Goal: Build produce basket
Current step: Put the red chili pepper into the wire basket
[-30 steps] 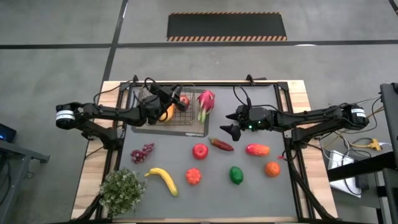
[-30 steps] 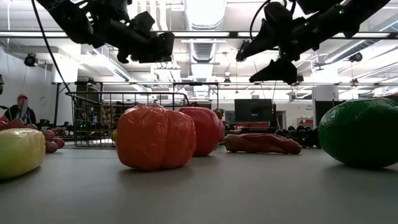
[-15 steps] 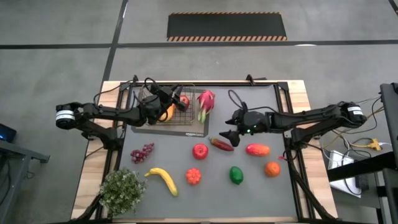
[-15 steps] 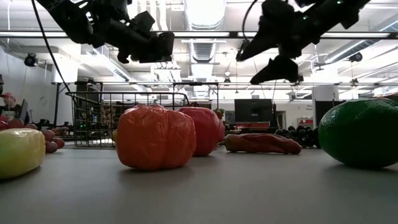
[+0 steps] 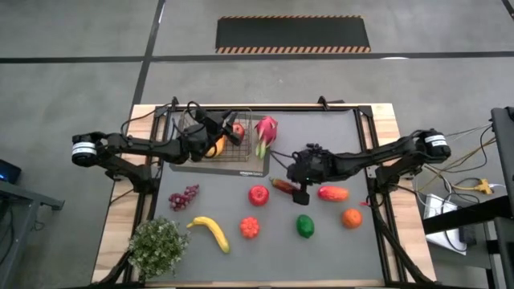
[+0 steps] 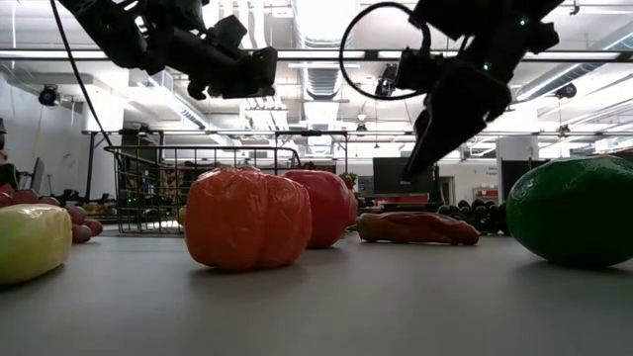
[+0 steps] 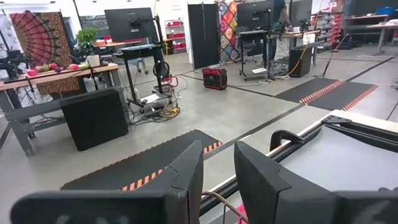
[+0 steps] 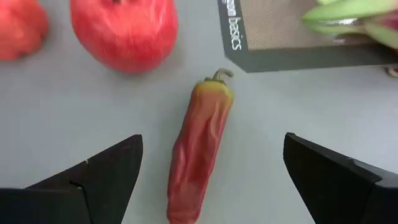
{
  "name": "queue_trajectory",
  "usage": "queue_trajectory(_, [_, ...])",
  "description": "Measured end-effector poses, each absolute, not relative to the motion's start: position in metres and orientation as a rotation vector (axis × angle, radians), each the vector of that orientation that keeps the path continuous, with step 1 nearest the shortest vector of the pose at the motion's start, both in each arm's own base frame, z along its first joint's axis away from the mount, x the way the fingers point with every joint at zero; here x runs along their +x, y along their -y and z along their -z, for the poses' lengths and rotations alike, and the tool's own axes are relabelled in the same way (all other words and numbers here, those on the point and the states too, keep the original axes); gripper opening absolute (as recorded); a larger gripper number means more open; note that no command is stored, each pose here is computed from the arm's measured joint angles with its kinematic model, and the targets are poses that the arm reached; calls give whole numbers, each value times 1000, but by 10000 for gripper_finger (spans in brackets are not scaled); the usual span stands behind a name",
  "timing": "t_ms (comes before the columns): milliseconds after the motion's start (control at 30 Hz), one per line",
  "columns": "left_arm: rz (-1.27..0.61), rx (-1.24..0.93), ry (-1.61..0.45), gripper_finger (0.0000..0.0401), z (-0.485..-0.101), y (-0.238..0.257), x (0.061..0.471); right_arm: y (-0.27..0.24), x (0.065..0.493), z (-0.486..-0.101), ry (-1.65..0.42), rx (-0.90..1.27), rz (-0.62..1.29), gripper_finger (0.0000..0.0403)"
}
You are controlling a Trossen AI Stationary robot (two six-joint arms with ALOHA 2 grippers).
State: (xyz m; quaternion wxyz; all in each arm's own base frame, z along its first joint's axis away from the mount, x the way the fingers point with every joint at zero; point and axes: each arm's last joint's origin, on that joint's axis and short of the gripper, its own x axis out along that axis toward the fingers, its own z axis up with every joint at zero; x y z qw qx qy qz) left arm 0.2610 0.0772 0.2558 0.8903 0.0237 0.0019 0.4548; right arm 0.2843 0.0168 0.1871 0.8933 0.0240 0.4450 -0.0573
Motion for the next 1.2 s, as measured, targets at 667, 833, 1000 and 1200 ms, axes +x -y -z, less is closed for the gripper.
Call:
queue_trajectory(667, [-849, 31, 56, 73, -269, -51, 259, -24, 298, -127, -1026, -51, 104, 286])
queue_trajectory(833, [-815, 27, 69, 73, -271, -44, 259, -23, 298, -127, -1025, -55, 107, 208])
queue_trajectory(1000, [-770, 20, 96, 73, -275, -40, 261, -23, 297, -133, -1010, -82, 98, 122])
queue_trajectory(1200, [-710, 17, 118, 73, -282, -36, 264, -23, 292, -151, -961, -135, 67, 73])
